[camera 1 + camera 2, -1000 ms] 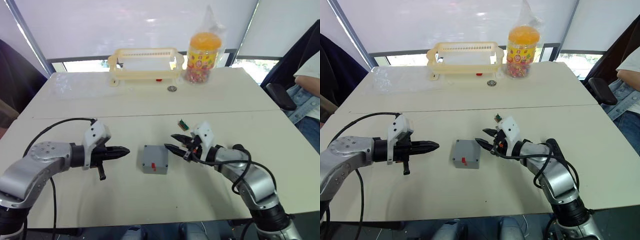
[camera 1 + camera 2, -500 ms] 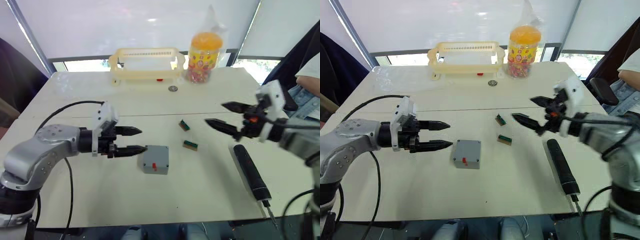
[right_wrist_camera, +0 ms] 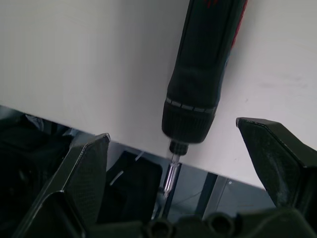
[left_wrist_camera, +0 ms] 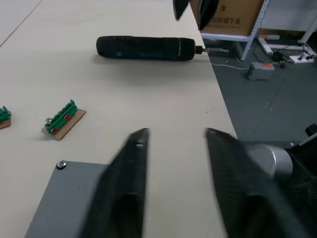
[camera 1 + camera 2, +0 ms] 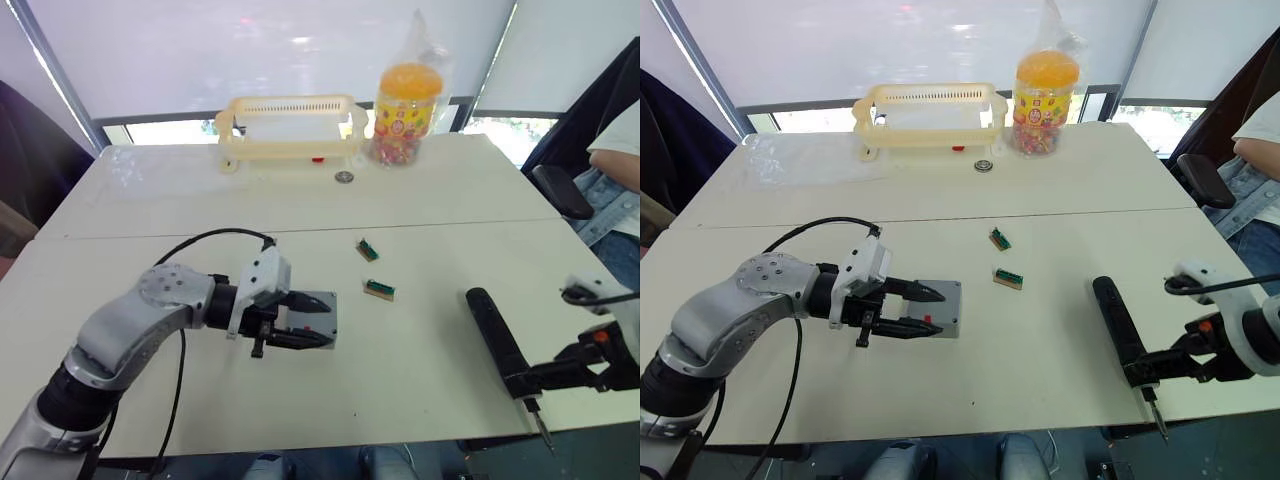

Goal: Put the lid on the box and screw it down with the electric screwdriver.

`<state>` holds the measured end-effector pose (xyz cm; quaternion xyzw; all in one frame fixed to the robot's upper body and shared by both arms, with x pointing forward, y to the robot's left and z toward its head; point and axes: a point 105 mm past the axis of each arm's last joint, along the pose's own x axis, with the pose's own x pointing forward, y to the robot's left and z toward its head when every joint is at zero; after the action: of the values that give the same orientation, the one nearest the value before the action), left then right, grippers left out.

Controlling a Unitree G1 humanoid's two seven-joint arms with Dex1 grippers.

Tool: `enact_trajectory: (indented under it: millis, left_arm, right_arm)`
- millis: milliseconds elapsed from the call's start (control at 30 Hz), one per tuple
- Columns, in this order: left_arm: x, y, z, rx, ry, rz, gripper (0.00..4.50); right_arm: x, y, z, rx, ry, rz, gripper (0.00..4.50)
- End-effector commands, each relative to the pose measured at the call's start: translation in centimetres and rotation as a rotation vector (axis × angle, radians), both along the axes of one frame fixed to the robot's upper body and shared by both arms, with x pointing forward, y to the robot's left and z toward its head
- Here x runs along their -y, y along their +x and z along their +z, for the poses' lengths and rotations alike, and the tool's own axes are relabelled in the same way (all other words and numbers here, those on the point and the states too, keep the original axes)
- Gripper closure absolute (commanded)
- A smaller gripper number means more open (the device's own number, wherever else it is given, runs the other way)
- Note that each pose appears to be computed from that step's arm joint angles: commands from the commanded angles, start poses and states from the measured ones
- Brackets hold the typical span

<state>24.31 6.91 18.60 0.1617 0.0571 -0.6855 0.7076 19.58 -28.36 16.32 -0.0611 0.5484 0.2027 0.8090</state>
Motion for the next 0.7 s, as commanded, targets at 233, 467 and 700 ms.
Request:
enact_trajectory:
  millis: [233, 467, 700]
  left_arm:
    - [0.7, -0.7, -0.3, 0.007, -0.017, 0.028, 3.44]
    - [0.5, -0.5, -0.3, 0.0, -0.028, 0.064, 3.44]
    - [0.0, -0.4, -0.6, -0.01, -0.015, 0.088, 3.5]
  right_arm:
    - [0.0, 0.5, -2.1, 0.027, 0.045, -0.065, 0.0]
    - [0.0, 1.0, -4.7, -0.004, 0.039, -0.112, 0.0]
    - [0.3, 1.7, -6.1, 0.017, -0.034, -0.135, 2.36]
